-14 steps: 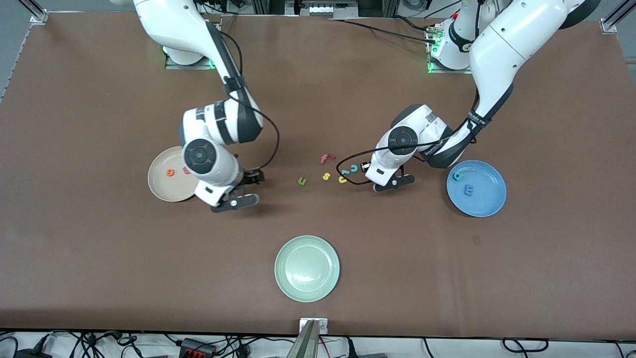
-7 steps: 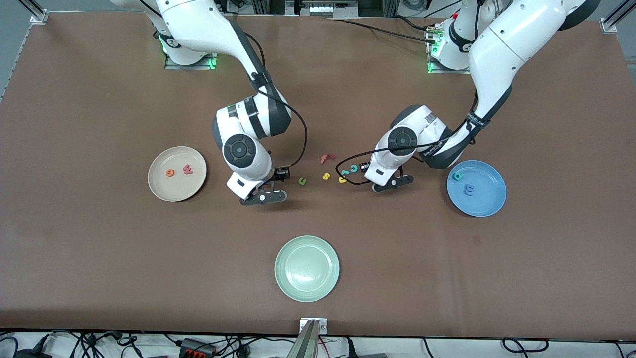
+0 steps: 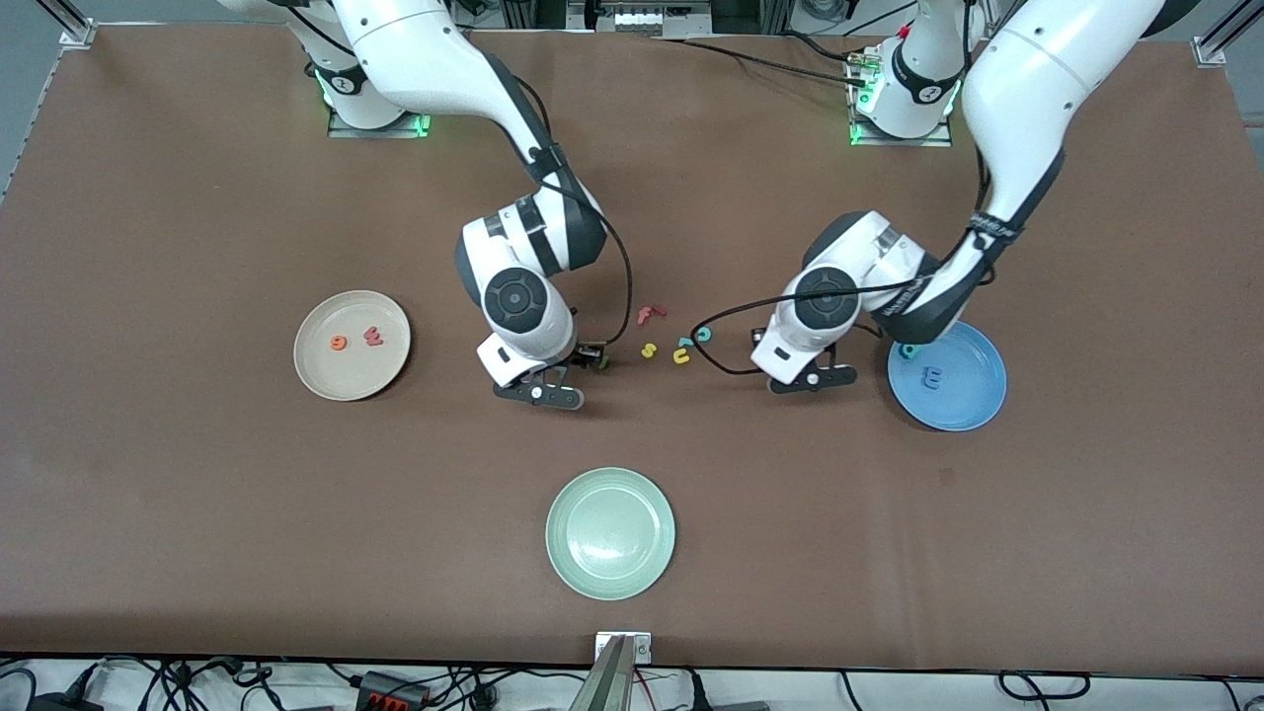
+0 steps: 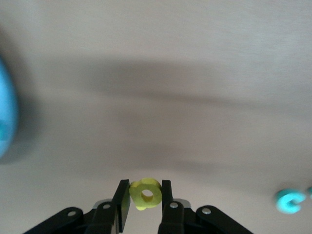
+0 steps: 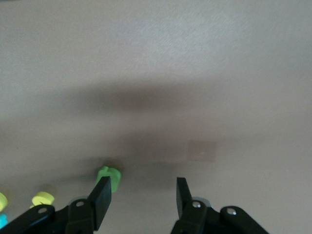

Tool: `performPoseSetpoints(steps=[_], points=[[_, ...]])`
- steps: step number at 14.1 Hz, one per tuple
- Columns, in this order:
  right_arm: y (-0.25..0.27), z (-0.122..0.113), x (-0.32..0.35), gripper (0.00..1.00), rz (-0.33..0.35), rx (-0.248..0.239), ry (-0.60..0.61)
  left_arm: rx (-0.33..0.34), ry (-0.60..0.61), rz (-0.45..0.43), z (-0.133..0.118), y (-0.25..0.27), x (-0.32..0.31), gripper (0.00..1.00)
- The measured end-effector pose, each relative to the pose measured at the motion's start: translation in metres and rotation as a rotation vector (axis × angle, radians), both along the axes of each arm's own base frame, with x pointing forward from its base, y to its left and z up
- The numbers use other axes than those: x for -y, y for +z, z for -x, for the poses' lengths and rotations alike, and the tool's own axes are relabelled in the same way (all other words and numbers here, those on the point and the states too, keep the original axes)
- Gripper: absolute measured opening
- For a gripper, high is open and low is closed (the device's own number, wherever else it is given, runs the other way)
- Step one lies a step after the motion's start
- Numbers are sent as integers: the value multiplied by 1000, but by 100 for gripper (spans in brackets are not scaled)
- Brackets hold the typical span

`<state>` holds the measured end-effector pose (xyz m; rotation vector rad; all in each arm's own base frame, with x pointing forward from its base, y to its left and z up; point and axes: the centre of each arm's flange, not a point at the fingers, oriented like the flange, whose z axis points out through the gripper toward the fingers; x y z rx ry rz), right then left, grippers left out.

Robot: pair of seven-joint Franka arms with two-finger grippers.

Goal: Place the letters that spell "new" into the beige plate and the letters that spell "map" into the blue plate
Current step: 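Drop the yellow letter on the blue plate with the left gripper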

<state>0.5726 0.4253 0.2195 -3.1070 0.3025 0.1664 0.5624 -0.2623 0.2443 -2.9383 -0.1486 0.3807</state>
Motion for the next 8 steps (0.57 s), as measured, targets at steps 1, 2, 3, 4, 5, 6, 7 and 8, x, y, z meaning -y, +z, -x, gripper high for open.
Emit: performPoseSetpoints(steps=[1,2,3,4,5,6,7,8], points=[[-3,3,-7,60,-5,8,-13,-24,-34,-19,-9,16,-11,30],[-6,7,-14,59,-11,13,-25,-47,-66,-26,-19,29,-26,30],[-10,10,-21,57,-15,17,-37,-67,-99,-17,-29,37,-49,30],[-14,13,-26,57,-20,21,-47,-86,-133,5,-40,39,-77,30],[-18,16,-30,57,-23,22,-55,-102,-162,31,-48,38,-108,30],[-22,19,-34,57,-23,20,-58,-118,-183,56,-54,34,-138,30],[-26,21,-37,56,-23,18,-57,-128,-198,83,-59,29,-166,30],[-29,23,-39,56,-22,17,-55,-135,-215,111,-63,23,-191,30]])
